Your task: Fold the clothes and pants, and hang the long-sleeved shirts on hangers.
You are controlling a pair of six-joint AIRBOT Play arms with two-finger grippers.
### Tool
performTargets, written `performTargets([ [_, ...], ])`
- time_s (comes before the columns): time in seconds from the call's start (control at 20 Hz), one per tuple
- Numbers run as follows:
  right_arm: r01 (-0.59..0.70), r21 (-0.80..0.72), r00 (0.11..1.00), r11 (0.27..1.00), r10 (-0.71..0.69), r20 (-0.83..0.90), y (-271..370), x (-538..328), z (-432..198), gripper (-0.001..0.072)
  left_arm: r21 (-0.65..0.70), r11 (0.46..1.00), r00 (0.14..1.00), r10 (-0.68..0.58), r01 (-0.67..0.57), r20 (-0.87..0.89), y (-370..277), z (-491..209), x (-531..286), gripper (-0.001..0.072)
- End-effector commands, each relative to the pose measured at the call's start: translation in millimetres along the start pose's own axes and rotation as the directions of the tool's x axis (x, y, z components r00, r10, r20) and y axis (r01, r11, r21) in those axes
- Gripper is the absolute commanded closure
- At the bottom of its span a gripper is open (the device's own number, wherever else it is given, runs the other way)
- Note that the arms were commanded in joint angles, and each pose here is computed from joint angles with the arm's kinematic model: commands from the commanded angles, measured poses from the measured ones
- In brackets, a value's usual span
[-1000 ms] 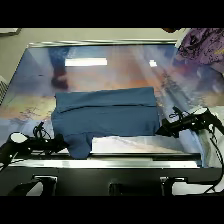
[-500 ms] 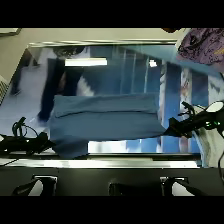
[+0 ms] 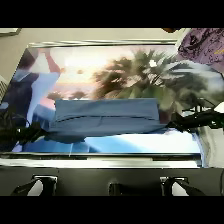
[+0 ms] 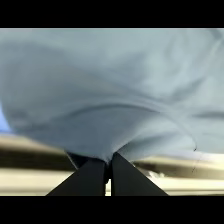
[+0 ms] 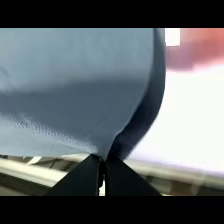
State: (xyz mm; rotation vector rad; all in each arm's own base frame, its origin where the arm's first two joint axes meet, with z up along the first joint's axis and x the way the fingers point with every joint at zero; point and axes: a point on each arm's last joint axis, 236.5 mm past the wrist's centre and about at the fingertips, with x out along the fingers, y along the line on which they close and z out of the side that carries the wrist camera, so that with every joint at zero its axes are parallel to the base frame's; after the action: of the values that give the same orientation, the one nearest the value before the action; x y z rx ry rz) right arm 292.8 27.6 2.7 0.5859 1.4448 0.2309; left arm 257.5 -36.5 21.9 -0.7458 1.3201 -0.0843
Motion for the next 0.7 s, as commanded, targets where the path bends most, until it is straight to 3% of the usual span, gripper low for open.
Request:
performTargets([
  [0.0, 0.009, -0.081, 0.998, 0.997, -0.005, 0.06, 7, 22, 26, 0.0682, 0.05, 0.998, 0.999, -0.029, 0.028, 0.024, -9, 50, 12, 0.0692],
  [0.2, 0.136, -0.125, 0.982, 0.983, -0.117, 0.146, 5, 39, 74, 0.0682, 0.102, 0.994, 0.999, -0.023, 0.028, -0.049, -17, 91, 40, 0.0692],
  [0.65, 0.267, -0.205, 0.959, 0.942, -0.24, 0.151, 8, 41, 176, 0.0682, 0.147, 0.989, 0.994, -0.019, 0.034, -0.104, -30, 164, 92, 0.0692],
])
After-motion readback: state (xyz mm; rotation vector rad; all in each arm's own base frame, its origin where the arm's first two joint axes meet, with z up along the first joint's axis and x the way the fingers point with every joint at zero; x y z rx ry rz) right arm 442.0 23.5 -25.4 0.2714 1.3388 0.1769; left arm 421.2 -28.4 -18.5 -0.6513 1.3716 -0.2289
